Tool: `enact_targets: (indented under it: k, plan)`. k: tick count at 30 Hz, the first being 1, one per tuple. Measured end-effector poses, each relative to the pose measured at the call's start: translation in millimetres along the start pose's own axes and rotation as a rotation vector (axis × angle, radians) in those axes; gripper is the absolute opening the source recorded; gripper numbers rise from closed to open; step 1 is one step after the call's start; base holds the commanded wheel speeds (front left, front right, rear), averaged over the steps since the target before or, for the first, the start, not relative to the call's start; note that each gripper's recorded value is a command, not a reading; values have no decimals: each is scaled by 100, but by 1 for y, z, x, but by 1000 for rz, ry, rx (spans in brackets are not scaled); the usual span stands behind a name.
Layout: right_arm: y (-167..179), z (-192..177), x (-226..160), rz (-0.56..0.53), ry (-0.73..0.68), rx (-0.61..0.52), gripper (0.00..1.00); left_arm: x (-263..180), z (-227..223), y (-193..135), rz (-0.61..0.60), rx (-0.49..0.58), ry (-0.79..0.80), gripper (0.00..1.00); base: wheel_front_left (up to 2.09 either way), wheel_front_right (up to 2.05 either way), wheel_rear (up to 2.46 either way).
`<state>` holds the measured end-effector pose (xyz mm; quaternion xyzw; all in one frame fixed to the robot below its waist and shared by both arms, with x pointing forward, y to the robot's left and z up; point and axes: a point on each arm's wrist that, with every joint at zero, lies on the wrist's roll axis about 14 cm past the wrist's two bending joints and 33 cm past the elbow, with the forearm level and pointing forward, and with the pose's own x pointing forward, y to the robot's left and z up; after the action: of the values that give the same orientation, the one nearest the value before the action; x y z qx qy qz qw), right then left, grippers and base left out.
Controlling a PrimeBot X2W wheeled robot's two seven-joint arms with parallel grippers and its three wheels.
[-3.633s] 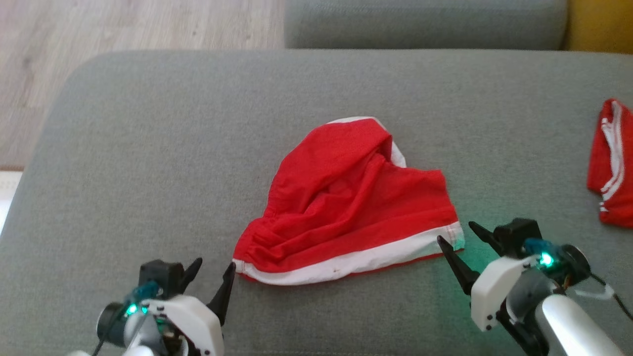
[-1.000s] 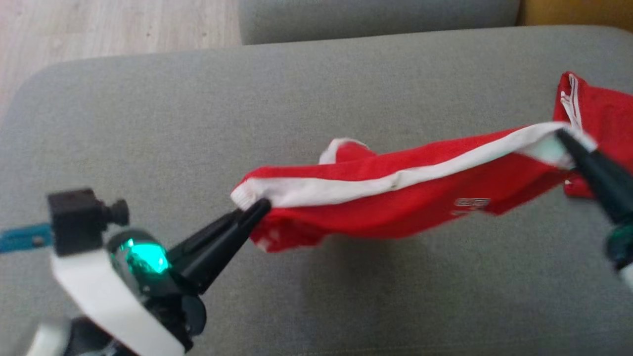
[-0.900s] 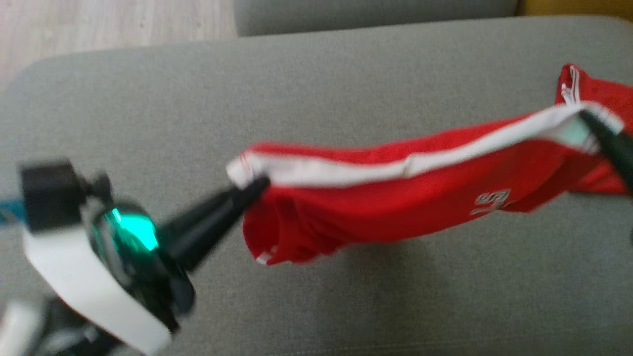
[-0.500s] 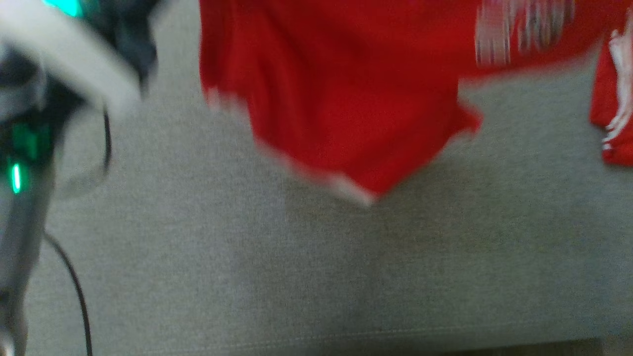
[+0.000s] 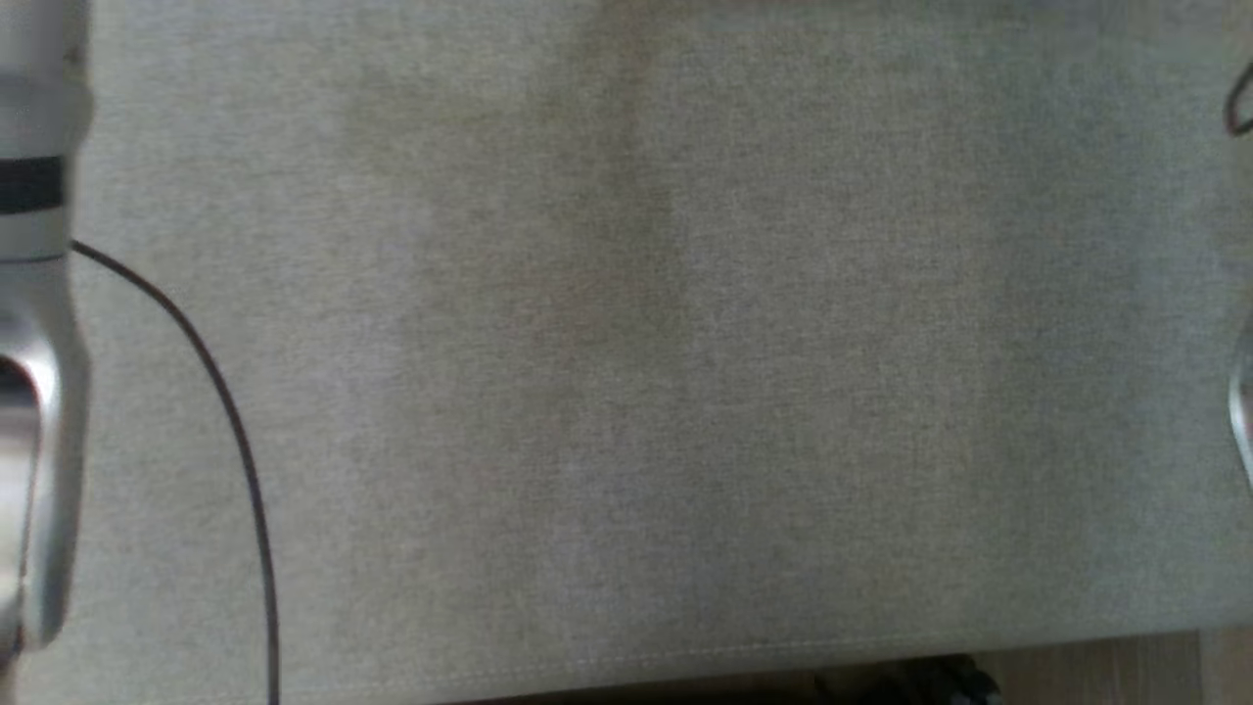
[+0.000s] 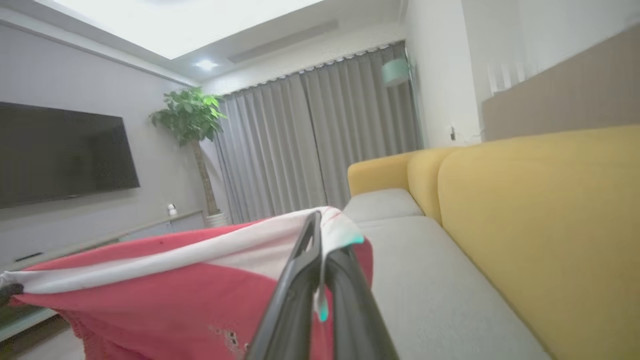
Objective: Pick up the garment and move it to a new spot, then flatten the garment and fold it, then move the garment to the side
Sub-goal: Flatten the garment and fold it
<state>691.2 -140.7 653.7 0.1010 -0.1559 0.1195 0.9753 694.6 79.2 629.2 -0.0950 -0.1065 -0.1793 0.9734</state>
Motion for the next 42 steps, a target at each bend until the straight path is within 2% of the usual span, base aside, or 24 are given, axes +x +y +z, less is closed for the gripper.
enact_targets:
  k: [5,6,10,14,18,22,28,34,36,42]
  plan:
    - [2,-73,-31,27,179,-53,0,-21,-75,0,0,-2,121,0,0,0,0]
    - [2,-73,-31,27,179,-53,0,-21,-75,0,0,-2,121,0,0,0,0]
    - [14,-127,-92,93,367,-55,0,-74,-134,-10,-20,-35,278,0,0,0,0]
    - [12,-148,-155,140,520,-44,0,-133,-172,-29,-27,-130,393,0,0,0,0]
    - [15,-140,-204,203,615,-27,0,-178,-170,-54,-43,-228,404,0,0,0,0]
    - [15,-125,-266,233,718,-23,0,-241,-160,-68,3,-289,446,0,0,0,0]
    - [17,-98,-350,196,819,42,0,-343,-138,-100,104,-414,543,0,0,0,0]
    - [30,-89,-428,151,980,130,0,-405,-111,-124,188,-521,595,0,0,0,0]
    - [35,-80,-433,134,991,154,0,-408,-101,-130,197,-573,587,0,0,0,0]
    - [42,-73,-383,200,967,112,0,-372,-91,-132,123,-579,544,0,0,0,0]
